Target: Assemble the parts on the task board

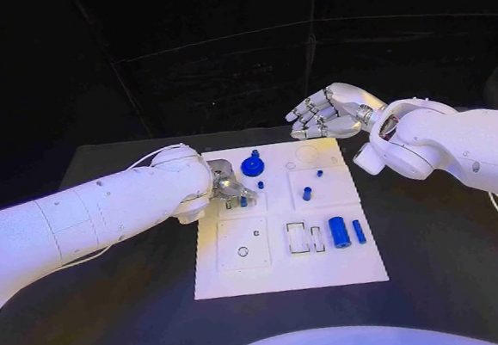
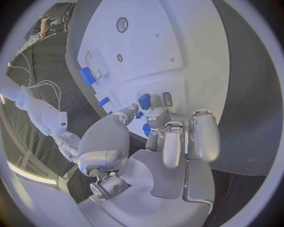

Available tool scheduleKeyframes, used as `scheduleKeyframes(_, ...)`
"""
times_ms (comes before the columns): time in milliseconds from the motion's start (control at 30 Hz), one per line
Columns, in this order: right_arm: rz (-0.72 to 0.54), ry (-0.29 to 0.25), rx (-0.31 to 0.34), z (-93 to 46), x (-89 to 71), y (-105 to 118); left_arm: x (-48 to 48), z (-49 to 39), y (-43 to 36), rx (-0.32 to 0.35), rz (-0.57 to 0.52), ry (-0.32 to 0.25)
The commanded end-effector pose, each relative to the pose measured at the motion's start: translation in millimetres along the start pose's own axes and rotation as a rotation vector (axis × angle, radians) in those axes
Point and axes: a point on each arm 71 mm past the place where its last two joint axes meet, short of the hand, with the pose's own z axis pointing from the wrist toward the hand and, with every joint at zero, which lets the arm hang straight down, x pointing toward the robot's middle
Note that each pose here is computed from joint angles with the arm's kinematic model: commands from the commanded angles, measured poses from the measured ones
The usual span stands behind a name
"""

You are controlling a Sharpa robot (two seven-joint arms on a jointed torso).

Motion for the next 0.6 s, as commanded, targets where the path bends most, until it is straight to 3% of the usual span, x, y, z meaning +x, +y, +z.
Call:
scheduleKeyframes(33,0.001,0.004,-0.015,0.6,-0.3,2,-1.6,-1.2,0.6,0.001,-0.014,-0.021)
scheduleKeyframes(167,0.001,0.004,-0.015,0.7,-0.6,1,-2.8,-4.6,1.6,0.013,-0.053,-0.023)
scheduleKeyframes(333,0.001,0.002,-0.014,0.8,-1.3,1,-16.4,-13.9,-3.5,0.052,-0.101,-0.032)
scheduleKeyframes(467,0.001,0.0,-0.012,1.0,-2.1,0,-39.3,-24.2,-7.1,0.087,-0.118,0.011)
scheduleKeyframes(600,0.0,-0.001,-0.009,1.6,-2.5,-1,-63.5,-30.1,-3.5,0.093,-0.125,0.022)
